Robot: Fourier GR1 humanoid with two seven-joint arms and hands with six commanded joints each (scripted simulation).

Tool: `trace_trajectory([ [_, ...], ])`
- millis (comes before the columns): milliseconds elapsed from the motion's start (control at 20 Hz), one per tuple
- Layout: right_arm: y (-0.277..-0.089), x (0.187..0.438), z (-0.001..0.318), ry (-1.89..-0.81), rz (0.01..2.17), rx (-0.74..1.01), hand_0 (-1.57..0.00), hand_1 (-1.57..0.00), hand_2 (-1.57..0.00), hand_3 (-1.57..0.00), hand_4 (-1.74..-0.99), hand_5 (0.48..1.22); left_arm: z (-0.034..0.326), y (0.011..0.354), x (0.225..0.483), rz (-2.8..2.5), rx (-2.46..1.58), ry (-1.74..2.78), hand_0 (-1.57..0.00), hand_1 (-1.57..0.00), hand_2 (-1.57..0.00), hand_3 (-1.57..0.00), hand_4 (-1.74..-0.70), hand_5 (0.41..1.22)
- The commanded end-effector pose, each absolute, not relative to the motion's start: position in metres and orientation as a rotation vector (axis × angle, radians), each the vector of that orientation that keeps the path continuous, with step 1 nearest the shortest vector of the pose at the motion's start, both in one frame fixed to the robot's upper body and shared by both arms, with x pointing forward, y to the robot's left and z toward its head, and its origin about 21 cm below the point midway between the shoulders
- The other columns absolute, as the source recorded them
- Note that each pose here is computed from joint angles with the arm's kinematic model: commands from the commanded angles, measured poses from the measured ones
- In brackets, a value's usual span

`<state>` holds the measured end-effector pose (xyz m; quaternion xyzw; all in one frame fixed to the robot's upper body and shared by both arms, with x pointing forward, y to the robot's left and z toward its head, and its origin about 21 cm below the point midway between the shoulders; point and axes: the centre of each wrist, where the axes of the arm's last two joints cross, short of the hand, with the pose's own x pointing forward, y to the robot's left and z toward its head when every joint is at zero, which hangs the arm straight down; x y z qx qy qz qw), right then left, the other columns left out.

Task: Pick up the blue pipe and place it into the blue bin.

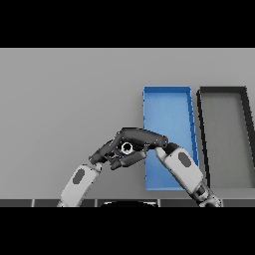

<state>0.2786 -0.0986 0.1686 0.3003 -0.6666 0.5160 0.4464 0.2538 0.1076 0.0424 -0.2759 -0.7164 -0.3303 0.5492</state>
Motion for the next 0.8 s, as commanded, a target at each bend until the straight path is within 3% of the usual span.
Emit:
trace_trajectory([
  [0, -0.0974, 0.2768, 0.1669, -1.669, 1.280, 0.766, -1.47, -1.47, -1.47, -1.43, -1.481, 1.077, 0.0433, 0.1062, 0.2549, -0.788, -0.645, -1.699, -1.57, -1.57, -1.55, -1.40, -1.73, 1.221],
  [300, -0.0992, 0.2736, 0.1583, -1.620, 1.143, 0.846, -1.54, -1.55, -1.55, -1.53, -1.494, 1.183, 0.0433, 0.1073, 0.2557, -0.787, -0.621, -1.692, -1.57, -1.57, -1.56, -1.43, -1.73, 1.221],
  [350, -0.0974, 0.2728, 0.1597, -1.626, 1.137, 0.858, -1.55, -1.55, -1.55, -1.54, -1.495, 1.191, 0.0442, 0.1094, 0.2584, -0.789, -0.619, -1.714, -1.57, -1.57, -1.57, -1.26, -1.73, 1.221],
  [400, -0.0987, 0.2707, 0.1610, -1.642, 1.133, 0.849, -1.55, -1.55, -1.55, -1.55, -1.496, 1.197, 0.0435, 0.1088, 0.2570, -0.797, -0.621, -1.731, -1.45, -1.37, -1.34, -1.05, -1.63, 1.221],
  [500, -0.0952, 0.2712, 0.1631, -1.645, 1.130, 0.827, -1.56, -1.56, -1.56, -1.56, -1.497, 1.206, 0.0453, 0.1117, 0.2575, -0.844, -0.592, -1.714, -0.94, -0.88, -0.85, -0.67, -1.41, 1.221],
  [600, -0.0975, 0.2699, 0.1632, -1.641, 1.128, 0.812, -1.56, -1.56, -1.56, -1.56, -1.498, 1.211, 0.0449, 0.1115, 0.2589, -0.884, -0.604, -1.692, -0.60, -0.56, -0.55, -0.43, -1.25, 1.221],
  [750, -0.0932, 0.2720, 0.1601, -1.636, 1.136, 0.774, -1.57, -1.57, -1.57, -1.57, -1.498, 1.216, 0.0436, 0.1142, 0.2596, -0.918, -0.569, -1.630, -0.31, -0.29, -0.28, -0.22, -1.09, 0.984],
])
